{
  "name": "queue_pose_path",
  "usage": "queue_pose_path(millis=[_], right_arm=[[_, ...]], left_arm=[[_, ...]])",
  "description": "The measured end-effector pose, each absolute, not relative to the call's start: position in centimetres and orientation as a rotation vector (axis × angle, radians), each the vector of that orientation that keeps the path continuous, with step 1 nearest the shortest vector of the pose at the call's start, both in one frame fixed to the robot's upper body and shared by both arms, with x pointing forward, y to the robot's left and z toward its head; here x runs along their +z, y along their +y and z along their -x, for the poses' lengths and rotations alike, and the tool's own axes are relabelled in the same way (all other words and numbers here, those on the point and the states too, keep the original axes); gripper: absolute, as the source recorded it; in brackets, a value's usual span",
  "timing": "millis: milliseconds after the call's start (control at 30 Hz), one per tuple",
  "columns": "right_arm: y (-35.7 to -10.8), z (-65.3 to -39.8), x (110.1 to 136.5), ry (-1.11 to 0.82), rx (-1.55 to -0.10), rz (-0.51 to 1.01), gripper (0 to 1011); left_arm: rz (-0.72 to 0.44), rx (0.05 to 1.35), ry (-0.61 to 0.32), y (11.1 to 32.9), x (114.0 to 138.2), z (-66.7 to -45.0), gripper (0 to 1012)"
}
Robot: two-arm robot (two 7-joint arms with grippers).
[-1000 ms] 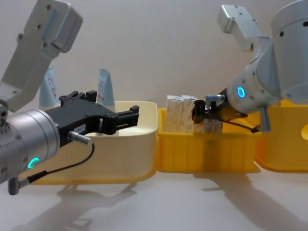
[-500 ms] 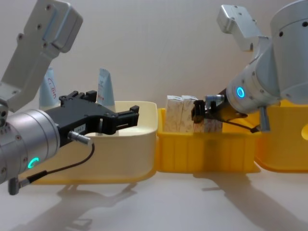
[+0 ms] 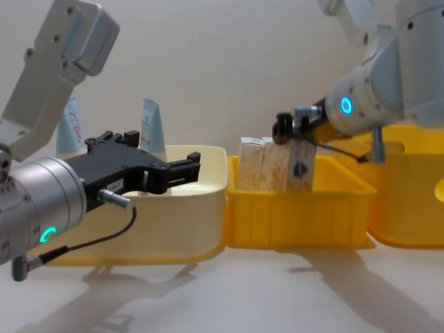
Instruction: Bimanual collaborative sorting of washing and personal care products
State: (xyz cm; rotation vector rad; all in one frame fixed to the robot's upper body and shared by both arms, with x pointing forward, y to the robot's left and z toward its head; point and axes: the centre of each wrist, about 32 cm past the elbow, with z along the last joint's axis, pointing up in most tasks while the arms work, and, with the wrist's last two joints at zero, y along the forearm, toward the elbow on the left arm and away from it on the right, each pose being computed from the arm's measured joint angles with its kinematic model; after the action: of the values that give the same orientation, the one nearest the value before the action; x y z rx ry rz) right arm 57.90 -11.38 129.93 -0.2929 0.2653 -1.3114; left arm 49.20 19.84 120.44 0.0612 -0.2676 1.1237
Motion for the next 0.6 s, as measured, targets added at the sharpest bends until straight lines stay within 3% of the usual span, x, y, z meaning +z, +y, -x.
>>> queue_pose_path(millis=[600], right_arm=[[-12.7,-57.7,133.7,0.071,-1.359,0.103,391]], left_arm=[[-0.061,1.124,-0.268,19.8,120.4,-49.2,1003]])
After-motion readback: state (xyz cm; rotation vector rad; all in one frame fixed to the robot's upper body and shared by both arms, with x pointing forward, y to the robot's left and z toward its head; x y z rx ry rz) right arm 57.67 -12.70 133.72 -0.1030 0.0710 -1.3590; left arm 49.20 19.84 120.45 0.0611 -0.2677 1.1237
